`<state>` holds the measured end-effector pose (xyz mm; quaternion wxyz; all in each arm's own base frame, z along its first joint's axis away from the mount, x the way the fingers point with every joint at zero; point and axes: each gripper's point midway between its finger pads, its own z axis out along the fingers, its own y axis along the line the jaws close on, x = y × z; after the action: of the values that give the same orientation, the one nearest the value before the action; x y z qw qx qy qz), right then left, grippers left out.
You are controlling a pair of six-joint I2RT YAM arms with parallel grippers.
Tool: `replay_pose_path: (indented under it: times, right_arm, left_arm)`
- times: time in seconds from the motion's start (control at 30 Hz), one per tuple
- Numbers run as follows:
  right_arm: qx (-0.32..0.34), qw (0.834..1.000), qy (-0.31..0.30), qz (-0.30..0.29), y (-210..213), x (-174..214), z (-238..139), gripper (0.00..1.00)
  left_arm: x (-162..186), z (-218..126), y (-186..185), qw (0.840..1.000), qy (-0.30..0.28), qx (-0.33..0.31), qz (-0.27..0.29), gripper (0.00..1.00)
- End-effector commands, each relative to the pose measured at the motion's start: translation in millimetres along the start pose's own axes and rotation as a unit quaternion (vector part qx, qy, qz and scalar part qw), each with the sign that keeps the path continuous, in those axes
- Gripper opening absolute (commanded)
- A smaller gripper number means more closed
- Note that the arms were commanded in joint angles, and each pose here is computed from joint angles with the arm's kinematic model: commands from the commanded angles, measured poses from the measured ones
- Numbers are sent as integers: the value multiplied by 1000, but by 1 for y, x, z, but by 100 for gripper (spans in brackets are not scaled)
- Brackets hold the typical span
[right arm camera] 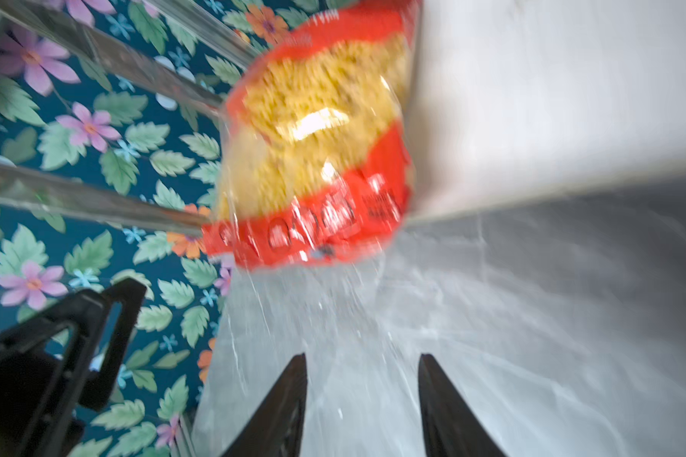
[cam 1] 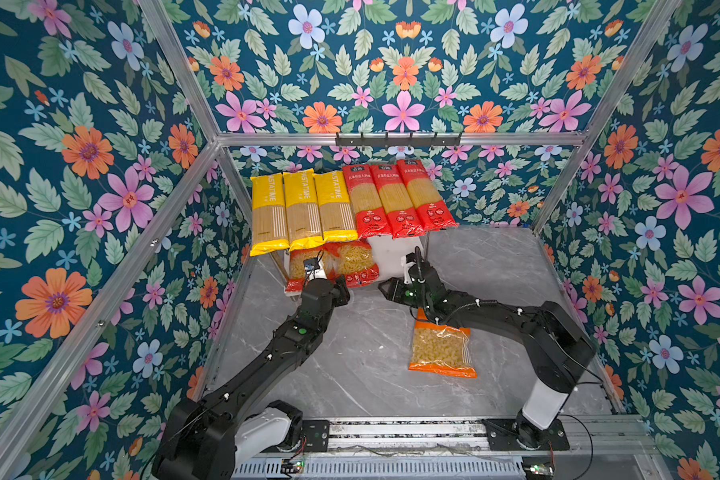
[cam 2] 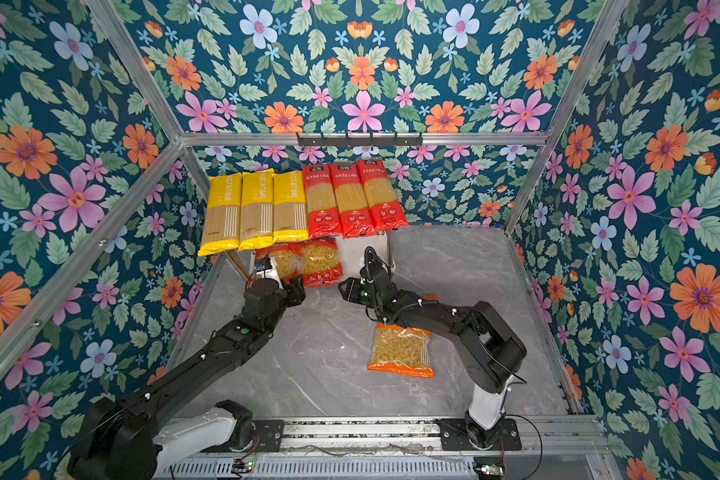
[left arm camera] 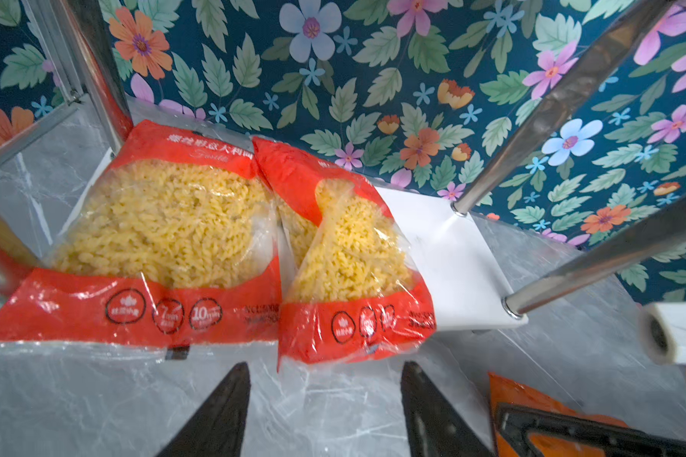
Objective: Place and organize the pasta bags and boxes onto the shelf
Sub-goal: 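Move both grippers to the orange PASTATIME bag and grasp its sides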
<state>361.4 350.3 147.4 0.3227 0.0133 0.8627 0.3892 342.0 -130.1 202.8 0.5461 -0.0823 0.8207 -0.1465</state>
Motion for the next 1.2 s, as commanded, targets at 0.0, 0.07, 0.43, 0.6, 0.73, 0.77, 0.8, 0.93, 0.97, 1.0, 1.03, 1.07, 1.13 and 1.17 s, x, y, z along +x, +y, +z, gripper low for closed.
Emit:
replay_pose_path:
  times: [0.0, 0.07, 0.43, 0.6, 0.73, 0.77, 0.8, 0.93, 0.97, 1.0, 1.03, 1.07, 1.13, 1.17]
  right_arm:
    - [47, 998, 24, -26, -18, 19, -28, 47]
    - [82, 995, 47, -34, -35, 32, -47, 47]
    - [277, 959, 46, -37, -147, 34, -183, 52]
    - [291, 952, 64, 72, -195, 47, -204, 72]
    - [247, 963, 53, 97, -192, 51, -186, 77]
    - [237, 964, 50, 106, -191, 50, -181, 77]
    - [229, 966, 51, 112, -191, 50, -176, 77]
    - [196, 970, 61, 130, -184, 48, -156, 77]
    - [190, 971, 63, 134, -183, 47, -152, 77]
    - [187, 971, 64, 136, -182, 46, -150, 77]
    - [185, 971, 66, 137, -181, 46, -147, 77]
    - [181, 972, 68, 136, -178, 46, -143, 77]
    - [170, 974, 74, 131, -170, 48, -136, 76]
    - [158, 976, 80, 128, -163, 50, -131, 75]
  left_arm:
    - [21, -13, 1, 1000, 26, -15, 7, 63]
    - [33, -22, -10, 999, 31, -7, 11, 63]
    - [111, -40, -112, 989, 103, 101, 24, 64]
    - [158, -35, -169, 967, 171, 187, 3, 69]
    - [187, -25, -196, 945, 221, 238, -26, 77]
    - [190, -22, -202, 940, 228, 251, -34, 79]
    - [194, -19, -205, 936, 236, 258, -40, 80]
    - [213, -1, -205, 931, 264, 251, -42, 81]
    - [217, 2, -206, 929, 267, 251, -40, 81]
    - [220, 3, -208, 927, 271, 255, -41, 81]
    - [224, 5, -210, 925, 276, 257, -41, 81]
    - [227, 6, -213, 923, 279, 260, -42, 81]
    - [232, 7, -219, 917, 287, 270, -52, 81]
    - [233, 8, -222, 915, 290, 276, -57, 80]
